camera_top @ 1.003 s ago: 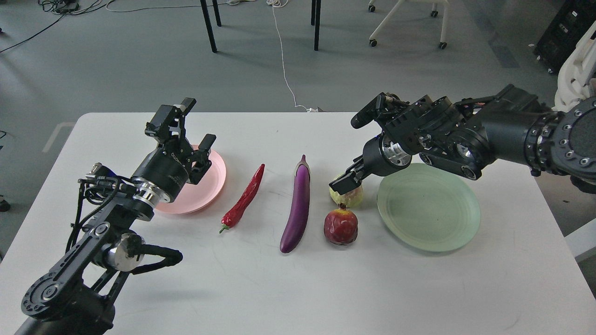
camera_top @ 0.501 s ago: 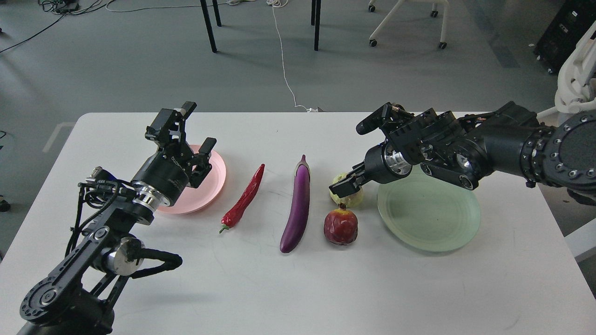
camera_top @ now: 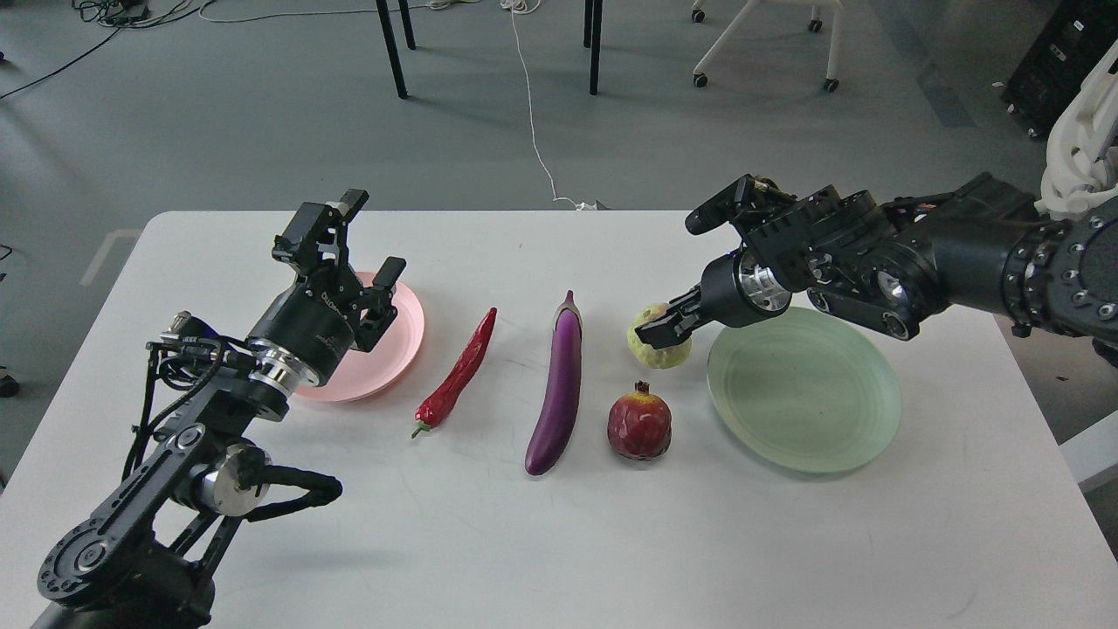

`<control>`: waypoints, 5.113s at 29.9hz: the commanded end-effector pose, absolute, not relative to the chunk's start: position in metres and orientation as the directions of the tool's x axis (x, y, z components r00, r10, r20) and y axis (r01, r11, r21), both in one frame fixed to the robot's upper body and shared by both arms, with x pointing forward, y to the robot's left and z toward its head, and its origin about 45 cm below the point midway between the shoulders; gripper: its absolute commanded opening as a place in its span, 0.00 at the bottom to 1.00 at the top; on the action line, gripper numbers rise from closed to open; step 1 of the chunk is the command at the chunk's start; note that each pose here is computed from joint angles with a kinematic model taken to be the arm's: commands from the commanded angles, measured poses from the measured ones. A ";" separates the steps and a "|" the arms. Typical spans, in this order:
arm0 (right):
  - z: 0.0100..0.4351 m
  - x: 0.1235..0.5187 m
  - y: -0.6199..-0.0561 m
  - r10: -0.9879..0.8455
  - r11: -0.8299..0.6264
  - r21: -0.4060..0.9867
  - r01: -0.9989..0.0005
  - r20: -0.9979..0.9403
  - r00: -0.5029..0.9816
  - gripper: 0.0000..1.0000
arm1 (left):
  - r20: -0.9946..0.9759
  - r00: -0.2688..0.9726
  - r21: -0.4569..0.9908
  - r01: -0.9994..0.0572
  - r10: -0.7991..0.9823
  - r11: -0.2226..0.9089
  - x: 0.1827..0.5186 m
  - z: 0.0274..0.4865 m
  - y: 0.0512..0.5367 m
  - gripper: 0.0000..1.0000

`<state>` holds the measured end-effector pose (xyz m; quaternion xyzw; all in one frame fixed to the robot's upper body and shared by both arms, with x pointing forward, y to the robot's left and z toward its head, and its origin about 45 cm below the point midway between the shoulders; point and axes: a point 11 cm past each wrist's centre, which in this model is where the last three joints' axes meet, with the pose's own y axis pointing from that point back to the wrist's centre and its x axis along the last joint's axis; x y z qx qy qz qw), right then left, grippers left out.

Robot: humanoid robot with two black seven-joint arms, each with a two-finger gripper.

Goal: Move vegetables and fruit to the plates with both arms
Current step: 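Carry the fruit onto the light green plate and release it, then reach the right gripper down and grasp the red apple, then place the red apple on the light green plate and release, then lift the right gripper away from the plate and hold still, then reach the left gripper to the purple eggplant and grasp it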

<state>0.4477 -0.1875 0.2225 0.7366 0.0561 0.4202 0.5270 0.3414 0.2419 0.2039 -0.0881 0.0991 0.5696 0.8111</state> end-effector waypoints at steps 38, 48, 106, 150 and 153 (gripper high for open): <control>0.253 0.401 -0.236 0.542 -0.470 0.834 -0.290 0.532 0.651 0.97 | -0.270 0.348 -0.046 -0.936 0.898 0.349 0.341 0.208 0.235 0.98; 0.216 0.370 -0.164 0.593 -0.546 0.828 -0.130 0.491 0.638 0.97 | -0.266 0.346 -0.043 -0.937 0.900 0.348 0.341 0.208 0.237 0.98; 0.221 0.370 -0.310 0.600 -0.345 0.903 -0.254 0.421 0.680 0.97 | -0.253 0.384 -0.033 -0.921 0.888 0.389 0.339 0.207 0.225 0.98; 0.193 0.361 -0.385 -0.820 -0.316 0.082 -0.945 -0.524 0.229 0.97 | 0.676 0.670 0.700 -0.453 -0.307 0.552 0.380 0.164 0.086 0.98; 0.194 0.361 -0.387 -0.823 -0.313 0.083 -0.946 -0.521 0.227 0.97 | 0.666 0.676 0.711 -0.446 -0.316 0.544 0.379 0.158 0.081 0.97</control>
